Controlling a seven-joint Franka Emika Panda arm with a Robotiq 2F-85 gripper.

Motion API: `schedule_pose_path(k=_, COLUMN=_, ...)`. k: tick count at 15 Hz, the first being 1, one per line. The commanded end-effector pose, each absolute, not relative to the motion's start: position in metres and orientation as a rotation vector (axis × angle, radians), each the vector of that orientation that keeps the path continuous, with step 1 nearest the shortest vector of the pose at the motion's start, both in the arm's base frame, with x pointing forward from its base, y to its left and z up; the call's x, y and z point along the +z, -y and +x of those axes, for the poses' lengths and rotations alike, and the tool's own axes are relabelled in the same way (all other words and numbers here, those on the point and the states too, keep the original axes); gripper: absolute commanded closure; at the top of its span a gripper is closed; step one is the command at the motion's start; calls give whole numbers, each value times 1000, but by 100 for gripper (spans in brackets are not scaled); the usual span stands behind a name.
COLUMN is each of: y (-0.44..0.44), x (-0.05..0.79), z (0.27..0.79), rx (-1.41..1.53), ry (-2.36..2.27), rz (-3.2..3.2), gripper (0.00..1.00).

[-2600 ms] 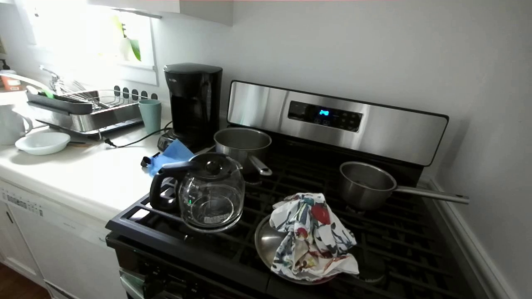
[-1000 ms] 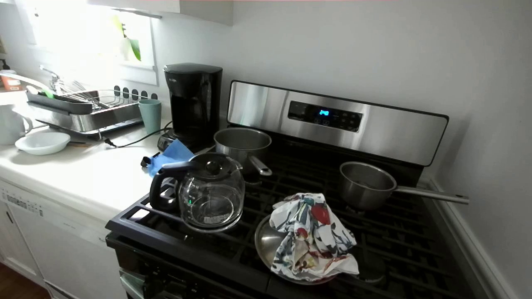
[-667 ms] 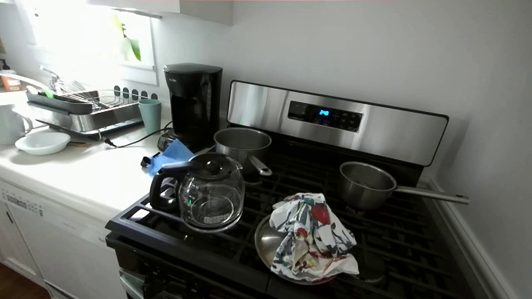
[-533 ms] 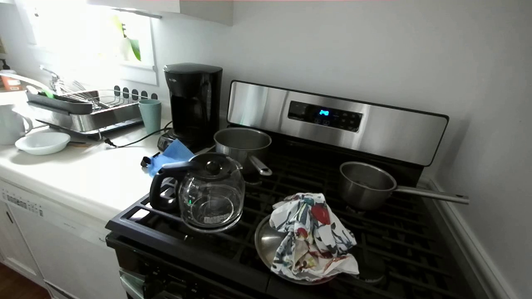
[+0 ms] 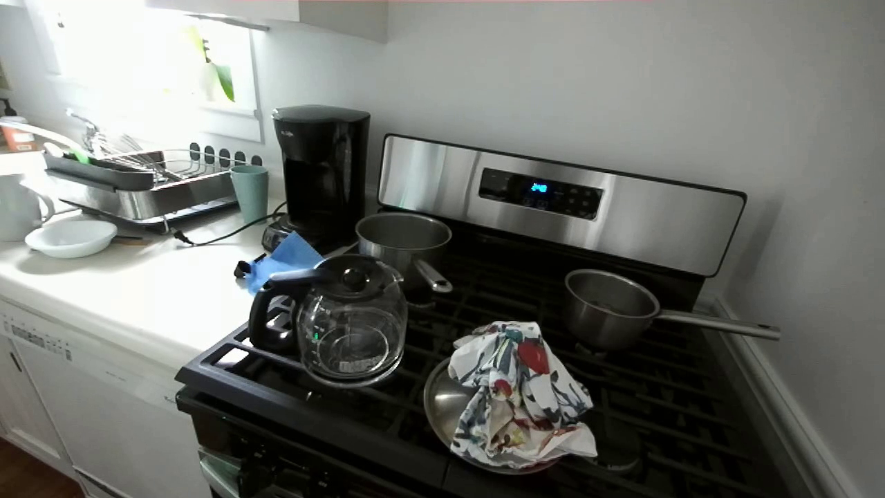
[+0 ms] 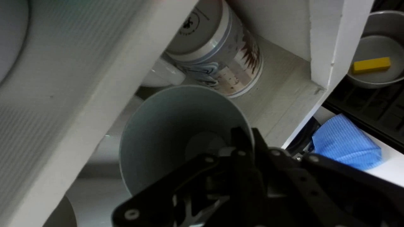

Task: Move the greenish cup to the lower shelf and put it upright

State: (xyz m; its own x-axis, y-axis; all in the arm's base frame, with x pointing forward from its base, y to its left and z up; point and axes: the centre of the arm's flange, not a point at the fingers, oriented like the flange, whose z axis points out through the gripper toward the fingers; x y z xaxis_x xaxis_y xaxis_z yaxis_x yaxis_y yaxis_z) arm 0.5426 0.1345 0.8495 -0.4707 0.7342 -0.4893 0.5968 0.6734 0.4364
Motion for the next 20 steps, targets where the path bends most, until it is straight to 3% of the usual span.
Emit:
schedule_pose_path(k=1, y=-133, x=857, z=546, rx=218, ry=-2246, rz=1004, gripper=99)
schedule_pose_path(k=4, y=-133, x=854, z=546, rx=200, ry=-2261, rz=1008, gripper=99)
schedule_pose_path(k=5, y=-133, x=853, z=547, rx=198, ry=-2252, rz=1006, gripper=69)
schedule_pose_path(k=6, y=-133, x=853, z=548, rx=201, ry=-2246, rz=1003, gripper=68)
schedule_pose_path(k=8, y=-133, x=853, z=548, rx=204, ry=-2239, rz=998, gripper=56)
schedule_pose_path(k=15, y=-137, x=859, z=549, rx=263, ry=-2180, rz=1004, gripper=6)
schedule_pose_path(k=17, y=-138, x=860, z=548, rx=305, ry=-2140, rz=1046, gripper=0)
schedule_pose_path(k=20, y=-139, x=861, z=545, rx=361, ry=-2084, rz=1113, gripper=0)
